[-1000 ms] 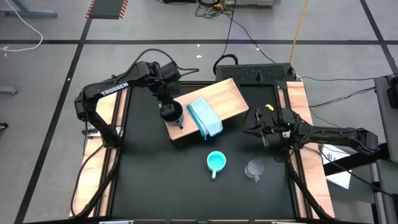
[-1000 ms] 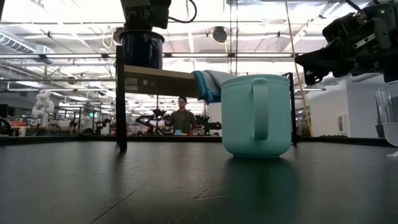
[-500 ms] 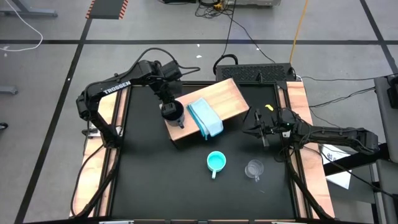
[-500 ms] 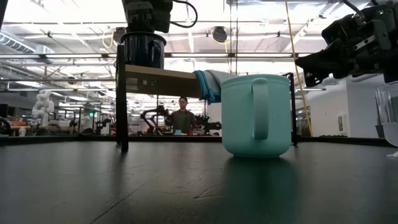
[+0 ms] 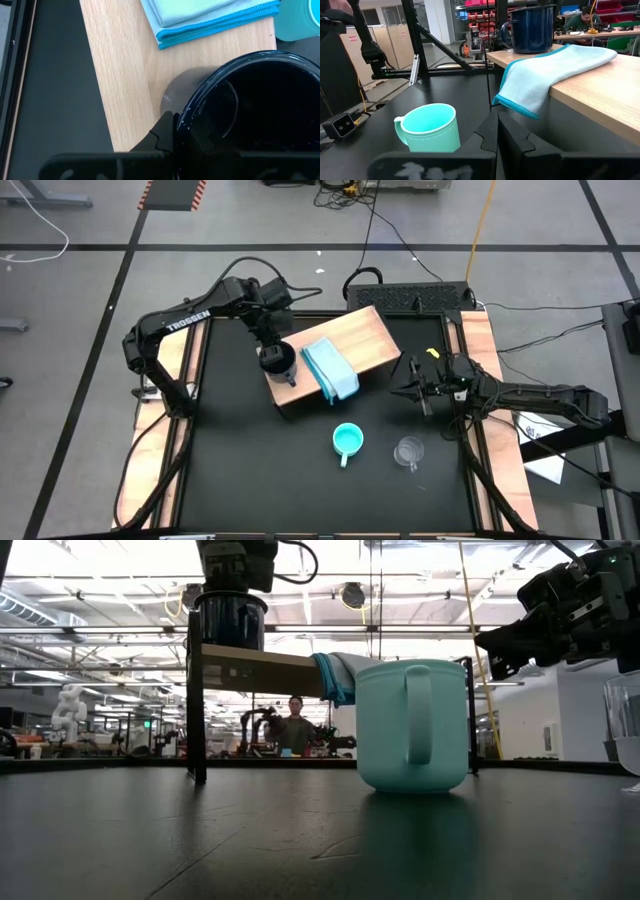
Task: Stack small to large cups/mugs on shelf
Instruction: Put the dark blue mug to the left on the shelf
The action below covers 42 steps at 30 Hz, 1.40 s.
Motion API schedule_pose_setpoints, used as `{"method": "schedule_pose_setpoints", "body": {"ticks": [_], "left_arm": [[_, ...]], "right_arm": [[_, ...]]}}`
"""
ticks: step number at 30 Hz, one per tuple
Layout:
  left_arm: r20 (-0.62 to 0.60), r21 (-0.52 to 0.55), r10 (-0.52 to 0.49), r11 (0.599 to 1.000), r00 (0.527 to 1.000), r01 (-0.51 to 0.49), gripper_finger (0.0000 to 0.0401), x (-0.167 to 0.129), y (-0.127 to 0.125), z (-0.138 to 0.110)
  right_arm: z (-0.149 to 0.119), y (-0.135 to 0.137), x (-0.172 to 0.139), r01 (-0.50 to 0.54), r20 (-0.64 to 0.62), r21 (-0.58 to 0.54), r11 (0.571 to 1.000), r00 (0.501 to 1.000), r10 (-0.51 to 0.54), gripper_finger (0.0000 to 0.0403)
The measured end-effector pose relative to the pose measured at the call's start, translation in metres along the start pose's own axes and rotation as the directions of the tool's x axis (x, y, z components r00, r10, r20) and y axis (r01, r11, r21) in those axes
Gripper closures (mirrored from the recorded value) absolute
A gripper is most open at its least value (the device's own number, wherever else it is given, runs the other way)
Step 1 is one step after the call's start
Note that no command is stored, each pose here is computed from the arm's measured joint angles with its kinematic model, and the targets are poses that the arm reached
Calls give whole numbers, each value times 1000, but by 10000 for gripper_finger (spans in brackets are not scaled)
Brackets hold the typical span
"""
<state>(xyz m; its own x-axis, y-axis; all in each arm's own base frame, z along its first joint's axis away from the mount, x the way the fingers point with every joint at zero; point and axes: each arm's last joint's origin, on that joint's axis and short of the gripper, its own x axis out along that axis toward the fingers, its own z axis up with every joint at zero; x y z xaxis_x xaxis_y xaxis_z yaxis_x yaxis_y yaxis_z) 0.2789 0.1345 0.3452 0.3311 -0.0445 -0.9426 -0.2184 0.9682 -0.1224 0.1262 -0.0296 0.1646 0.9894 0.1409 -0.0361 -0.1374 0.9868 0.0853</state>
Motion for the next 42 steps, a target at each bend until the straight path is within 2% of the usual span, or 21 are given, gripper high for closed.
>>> {"method": "schedule_pose_setpoints", "body": {"ticks": [8, 20, 32, 42], "left_arm": [[19, 1, 8, 1000, 1000, -8, 386, -1, 5, 1], [2, -26, -11, 1000, 1000, 11, 386, 13, 13, -5], [4, 20, 17, 1000, 1000, -17, 386, 17, 1, -1], [19, 24, 21, 999, 1000, -21, 385, 18, 1, 1]], "right_arm": [[0, 0, 0, 0, 0, 0, 1000, 1000, 0, 403], [0, 0, 0, 0, 0, 0, 1000, 1000, 0, 403], [0, 0, 0, 0, 0, 0, 1000, 1000, 0, 403], [0, 0, 0, 0, 1, 0, 1000, 1000, 0, 403]]}}
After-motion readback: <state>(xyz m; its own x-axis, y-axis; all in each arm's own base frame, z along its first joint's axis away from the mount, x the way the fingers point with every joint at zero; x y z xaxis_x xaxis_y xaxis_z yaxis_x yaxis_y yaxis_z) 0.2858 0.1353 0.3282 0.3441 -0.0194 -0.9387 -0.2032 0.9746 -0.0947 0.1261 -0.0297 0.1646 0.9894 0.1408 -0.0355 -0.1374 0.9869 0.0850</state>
